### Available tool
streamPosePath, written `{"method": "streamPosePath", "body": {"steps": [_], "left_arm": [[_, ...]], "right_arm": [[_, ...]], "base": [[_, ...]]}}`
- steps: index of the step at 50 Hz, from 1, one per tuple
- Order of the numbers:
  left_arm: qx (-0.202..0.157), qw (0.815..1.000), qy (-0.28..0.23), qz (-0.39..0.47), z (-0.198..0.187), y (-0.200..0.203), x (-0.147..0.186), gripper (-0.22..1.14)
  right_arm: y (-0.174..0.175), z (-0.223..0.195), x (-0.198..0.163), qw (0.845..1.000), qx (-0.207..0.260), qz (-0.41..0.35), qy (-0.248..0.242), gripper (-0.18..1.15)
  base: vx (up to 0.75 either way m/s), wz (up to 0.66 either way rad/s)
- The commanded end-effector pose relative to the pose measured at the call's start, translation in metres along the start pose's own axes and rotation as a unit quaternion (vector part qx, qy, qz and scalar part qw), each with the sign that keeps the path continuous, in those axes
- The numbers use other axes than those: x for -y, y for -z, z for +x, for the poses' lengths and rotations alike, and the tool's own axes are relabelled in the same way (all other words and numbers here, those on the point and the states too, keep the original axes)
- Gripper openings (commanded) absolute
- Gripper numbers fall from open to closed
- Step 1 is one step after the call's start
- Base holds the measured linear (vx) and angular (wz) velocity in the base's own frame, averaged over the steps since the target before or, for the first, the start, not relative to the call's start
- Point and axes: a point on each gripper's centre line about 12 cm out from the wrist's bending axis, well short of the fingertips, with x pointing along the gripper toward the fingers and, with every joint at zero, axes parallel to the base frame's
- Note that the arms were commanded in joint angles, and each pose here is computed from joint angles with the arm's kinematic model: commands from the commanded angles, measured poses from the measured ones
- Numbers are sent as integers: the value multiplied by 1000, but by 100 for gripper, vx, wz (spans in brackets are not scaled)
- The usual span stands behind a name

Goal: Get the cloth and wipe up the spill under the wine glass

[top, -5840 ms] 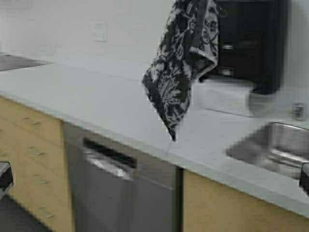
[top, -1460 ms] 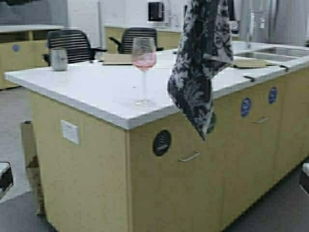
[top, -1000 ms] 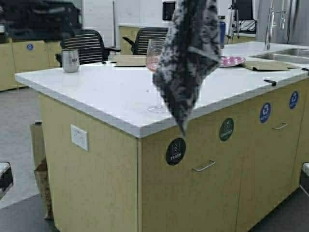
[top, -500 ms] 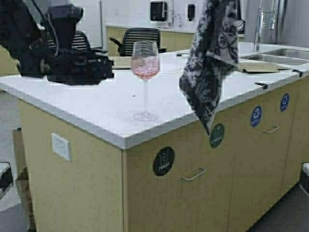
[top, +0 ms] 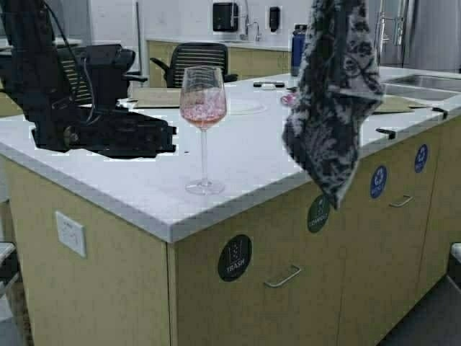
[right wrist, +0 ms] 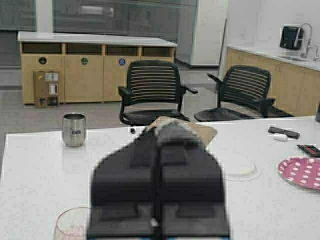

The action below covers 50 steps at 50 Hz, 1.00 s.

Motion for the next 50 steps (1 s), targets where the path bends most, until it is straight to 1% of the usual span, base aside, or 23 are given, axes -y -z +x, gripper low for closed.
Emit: {"method": "streamPosePath", "body": {"steps": [1,5,6,8,10,12,18,25,33,39,50], "left_arm": [[21,999,23,9,7,1,5,52],[31,999,41,16,12,8,9,71],[36,998,45,17,14,11,10,78],[44,998,49,15,15,14,10,88],[52,997,50,16,17,16,10,96],[61,997,51,18,18,18,10,102],[84,995,55,18,27,23,10,101],[91,993,76,20,41,32,13,101],[100,992,79,21,59,40,12,101],[109,990,91,23,71,43,16,101],[132,986,99,25,97,47,19,101]], "right_arm": [[-7,1,1,1000,15,0,1,9],[-7,1,1,1000,15,0,1,9],[-7,0,1,1000,15,0,1,9],[-8,1,1,1000,16,0,1,9],[-7,1,0,1000,15,0,1,9],[-7,1,0,1000,15,-1,1,9],[0,3,0,1000,5,0,0,9],[8,6,-1,1000,-6,0,-1,9],[10,8,-1,1000,-10,0,-1,9],[10,7,-1,1000,-10,0,-1,9],[11,7,-1,1000,-11,0,-1,9]], "base": [[11,0],[10,0],[9,1],[8,1],[8,1],[8,2],[7,2],[5,3],[4,3],[4,2],[4,2]]}}
